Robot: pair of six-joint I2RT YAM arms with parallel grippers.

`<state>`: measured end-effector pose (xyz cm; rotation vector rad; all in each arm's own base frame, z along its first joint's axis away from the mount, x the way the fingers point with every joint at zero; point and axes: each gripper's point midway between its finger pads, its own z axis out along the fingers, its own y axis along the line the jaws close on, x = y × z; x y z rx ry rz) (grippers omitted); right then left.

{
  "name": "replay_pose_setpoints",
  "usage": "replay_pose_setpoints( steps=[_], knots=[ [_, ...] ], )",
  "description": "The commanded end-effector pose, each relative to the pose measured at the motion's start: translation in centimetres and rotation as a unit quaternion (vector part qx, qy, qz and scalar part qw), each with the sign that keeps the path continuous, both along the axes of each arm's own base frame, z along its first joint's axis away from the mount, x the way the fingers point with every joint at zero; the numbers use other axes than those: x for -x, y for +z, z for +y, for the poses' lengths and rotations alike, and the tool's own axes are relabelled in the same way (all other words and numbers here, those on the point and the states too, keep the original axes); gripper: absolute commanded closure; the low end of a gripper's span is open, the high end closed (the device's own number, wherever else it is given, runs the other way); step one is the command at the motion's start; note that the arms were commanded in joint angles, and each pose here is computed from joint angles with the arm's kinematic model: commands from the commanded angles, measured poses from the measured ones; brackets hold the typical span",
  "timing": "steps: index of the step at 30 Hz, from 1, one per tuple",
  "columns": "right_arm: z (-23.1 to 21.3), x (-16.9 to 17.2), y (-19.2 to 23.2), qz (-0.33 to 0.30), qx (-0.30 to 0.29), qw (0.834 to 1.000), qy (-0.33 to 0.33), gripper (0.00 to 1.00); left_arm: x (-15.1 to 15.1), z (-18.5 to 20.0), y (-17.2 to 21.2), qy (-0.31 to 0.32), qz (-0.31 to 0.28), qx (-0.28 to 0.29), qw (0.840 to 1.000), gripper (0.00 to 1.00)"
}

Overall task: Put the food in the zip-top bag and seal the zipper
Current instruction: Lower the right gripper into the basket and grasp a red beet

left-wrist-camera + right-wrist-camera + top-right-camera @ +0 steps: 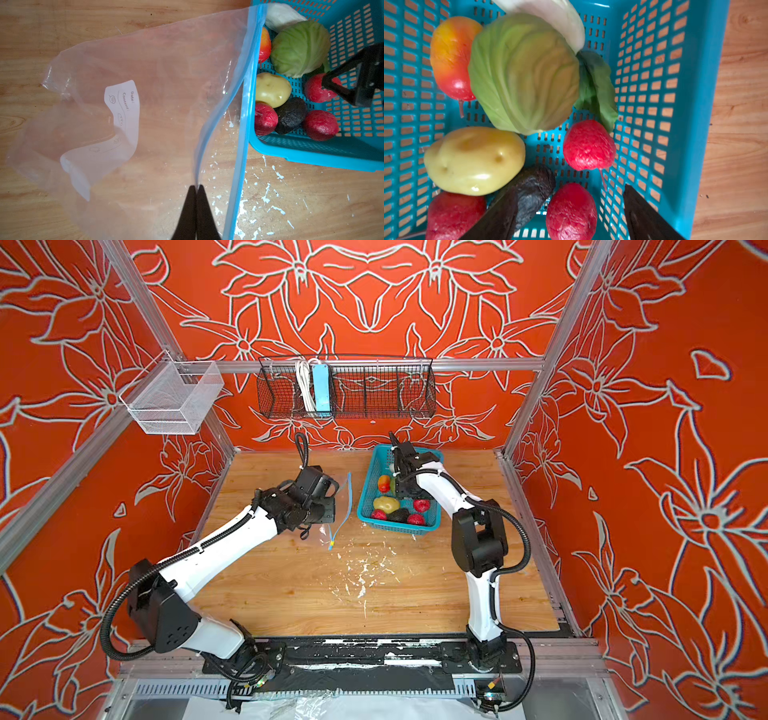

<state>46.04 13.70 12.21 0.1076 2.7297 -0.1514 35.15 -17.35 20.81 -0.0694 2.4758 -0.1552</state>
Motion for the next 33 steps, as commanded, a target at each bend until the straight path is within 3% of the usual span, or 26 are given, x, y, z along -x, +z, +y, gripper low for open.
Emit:
replay_pose_setpoints(
  steps=[1, 14, 26, 33],
  knots=[
    [-1.4, -0.1, 0.0, 0.018, 0.058, 0.998, -0.004, 0.19, 0.0, 0.6, 1.9, -0.001, -0.034, 0.004, 0.999, 1.0],
    [-1.7, 0.4, -4.0, 0.079, 0.081, 0.994, -0.003, 0.26, -0.2, 0.5, 1.1, 0.001, -0.027, 0.007, 1.0, 1.0],
    [-2.4, 0.0, -6.1, 0.094, 0.093, 0.991, -0.014, 0.31, -0.5, 0.3, 0.3, 0.001, -0.018, 0.001, 1.0, 1.0],
    [-2.2, -0.3, -5.0, 0.079, 0.082, 0.993, -0.012, 0.49, -0.5, 0.4, 0.5, 0.001, -0.022, 0.0, 1.0, 1.0]
  ],
)
